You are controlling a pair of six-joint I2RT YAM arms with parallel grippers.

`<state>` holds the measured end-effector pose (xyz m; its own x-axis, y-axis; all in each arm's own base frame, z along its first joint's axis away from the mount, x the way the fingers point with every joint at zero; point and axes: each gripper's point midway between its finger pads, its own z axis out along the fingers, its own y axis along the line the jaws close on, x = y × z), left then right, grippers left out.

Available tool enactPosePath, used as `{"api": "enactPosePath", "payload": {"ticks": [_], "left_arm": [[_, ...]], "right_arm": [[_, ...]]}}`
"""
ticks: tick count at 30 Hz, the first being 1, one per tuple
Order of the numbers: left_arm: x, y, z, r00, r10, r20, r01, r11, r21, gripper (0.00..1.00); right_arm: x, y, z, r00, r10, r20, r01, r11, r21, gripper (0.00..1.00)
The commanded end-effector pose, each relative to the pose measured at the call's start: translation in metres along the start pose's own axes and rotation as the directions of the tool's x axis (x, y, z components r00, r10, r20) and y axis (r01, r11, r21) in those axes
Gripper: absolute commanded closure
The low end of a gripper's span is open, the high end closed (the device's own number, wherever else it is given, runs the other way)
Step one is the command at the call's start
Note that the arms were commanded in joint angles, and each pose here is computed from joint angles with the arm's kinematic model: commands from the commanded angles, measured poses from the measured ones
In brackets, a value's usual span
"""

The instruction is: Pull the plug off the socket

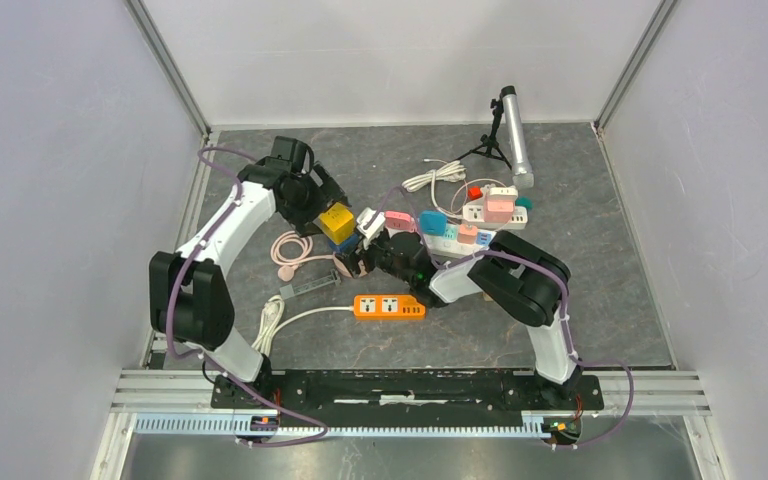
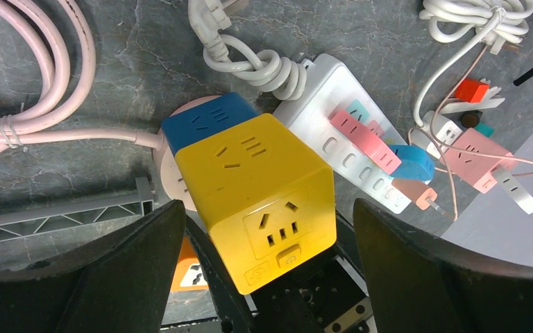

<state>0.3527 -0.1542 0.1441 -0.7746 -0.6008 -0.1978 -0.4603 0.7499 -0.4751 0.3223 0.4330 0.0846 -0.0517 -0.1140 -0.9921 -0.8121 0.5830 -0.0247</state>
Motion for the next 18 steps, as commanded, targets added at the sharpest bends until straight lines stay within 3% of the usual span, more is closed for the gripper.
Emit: {"api": "enactPosePath", "payload": {"ticks": [1, 7, 15, 18], "left_arm": [[-0.001, -0.012, 0.001, 0.999, -0.043, -0.004, 0.043, 0.999, 0.033, 0.06], [-0.001, -0.017, 0.007, 0.999, -0.037, -0.029, 0.038, 0.998, 0.043, 0.09], [0.006, -0.015, 0.007, 0.999, -0.016, -0.048, 0.018, 0.999, 0.044, 0.08], [0.004, -0.017, 0.007, 0.999, -0.009, -0.046, 0.011, 0.999, 0.048, 0.1]], "right_arm": [[-0.014, 0.0, 0.009, 0.997, -0.023, 0.078, 0.024, 1.0, -0.009, 0.24], [-0.013, -0.008, 0.012, 0.995, -0.033, 0.099, 0.033, 0.999, 0.006, 0.3], [-0.018, -0.007, 0.022, 0.993, 0.036, 0.109, -0.034, 0.999, -0.026, 0.21], [-0.014, -0.011, 0.025, 0.995, 0.048, 0.087, -0.047, 0.999, -0.002, 0.31]]}}
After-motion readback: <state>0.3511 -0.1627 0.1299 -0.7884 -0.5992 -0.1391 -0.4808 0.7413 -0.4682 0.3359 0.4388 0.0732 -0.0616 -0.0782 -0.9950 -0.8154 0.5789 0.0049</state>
